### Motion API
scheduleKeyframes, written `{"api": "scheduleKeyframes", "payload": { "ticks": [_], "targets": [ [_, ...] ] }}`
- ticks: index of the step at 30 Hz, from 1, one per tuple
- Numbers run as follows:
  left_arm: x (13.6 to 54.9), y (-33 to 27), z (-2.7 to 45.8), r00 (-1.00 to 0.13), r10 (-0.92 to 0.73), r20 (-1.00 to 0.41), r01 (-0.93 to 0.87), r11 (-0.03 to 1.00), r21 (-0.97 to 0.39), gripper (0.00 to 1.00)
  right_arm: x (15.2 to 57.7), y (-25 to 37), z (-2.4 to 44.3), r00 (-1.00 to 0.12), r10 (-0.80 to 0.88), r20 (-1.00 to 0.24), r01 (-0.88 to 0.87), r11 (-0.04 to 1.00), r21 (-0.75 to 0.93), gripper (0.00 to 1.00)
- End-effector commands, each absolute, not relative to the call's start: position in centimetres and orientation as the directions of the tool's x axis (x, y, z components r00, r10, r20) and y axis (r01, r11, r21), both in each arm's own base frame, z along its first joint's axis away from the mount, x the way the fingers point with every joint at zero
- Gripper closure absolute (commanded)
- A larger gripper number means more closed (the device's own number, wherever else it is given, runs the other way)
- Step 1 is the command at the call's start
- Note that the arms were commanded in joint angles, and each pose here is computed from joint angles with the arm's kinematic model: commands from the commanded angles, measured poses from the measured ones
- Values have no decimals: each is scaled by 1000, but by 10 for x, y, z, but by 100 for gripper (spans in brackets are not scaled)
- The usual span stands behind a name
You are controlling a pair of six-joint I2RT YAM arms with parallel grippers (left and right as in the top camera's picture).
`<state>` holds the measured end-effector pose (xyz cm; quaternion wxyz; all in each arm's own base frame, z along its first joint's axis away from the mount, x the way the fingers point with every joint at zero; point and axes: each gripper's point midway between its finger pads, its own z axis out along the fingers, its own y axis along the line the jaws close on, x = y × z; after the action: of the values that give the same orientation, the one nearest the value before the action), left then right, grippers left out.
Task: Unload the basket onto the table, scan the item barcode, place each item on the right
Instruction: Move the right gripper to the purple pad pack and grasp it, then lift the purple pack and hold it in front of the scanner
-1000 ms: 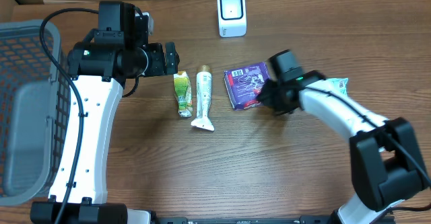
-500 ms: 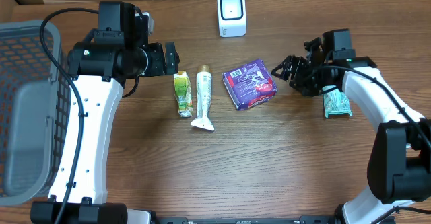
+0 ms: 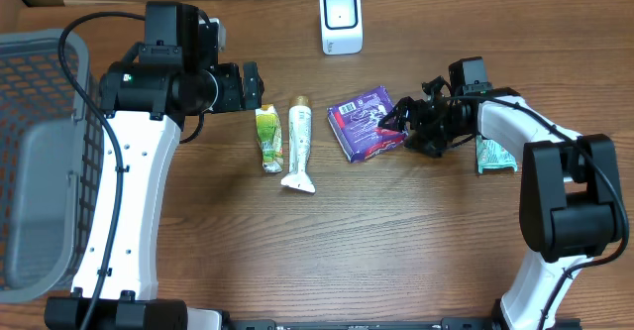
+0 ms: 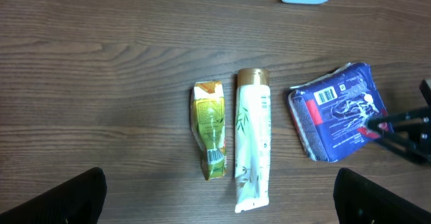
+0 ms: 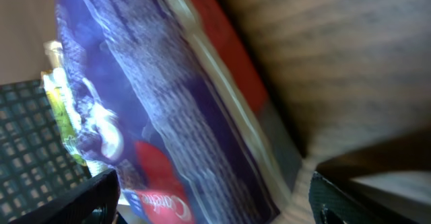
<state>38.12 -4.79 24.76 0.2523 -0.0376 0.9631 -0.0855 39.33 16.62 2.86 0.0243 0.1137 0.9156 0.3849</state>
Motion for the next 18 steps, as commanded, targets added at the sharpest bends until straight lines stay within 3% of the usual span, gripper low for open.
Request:
{"api": "scheduleKeyframes", "payload": {
  "ticks": [1, 6, 14, 15, 18],
  "targets": [
    [384, -48, 247, -869, -110, -483, -25, 984, -178, 1, 399, 173, 20, -976, 211, 54, 181, 649, 739, 9],
    [384, -48, 247, -869, -110, -483, -26, 984, -178, 0, 406, 174, 18, -977, 211, 26, 160, 647, 745, 15],
    [384, -48, 247, -869, -110, -483, -25, 984, -178, 0, 419, 175, 23, -977, 211, -43, 105, 641, 760, 42],
    [384, -48, 247, -869, -110, -483, -26, 984, -178, 0, 420, 175, 24, -976, 211, -52, 98, 640, 762, 46],
    [384, -48, 247, -869, -110, -483, -26, 984, -178, 0, 424, 175, 24, -974, 214, -73, 84, 644, 760, 79]
  ]
}}
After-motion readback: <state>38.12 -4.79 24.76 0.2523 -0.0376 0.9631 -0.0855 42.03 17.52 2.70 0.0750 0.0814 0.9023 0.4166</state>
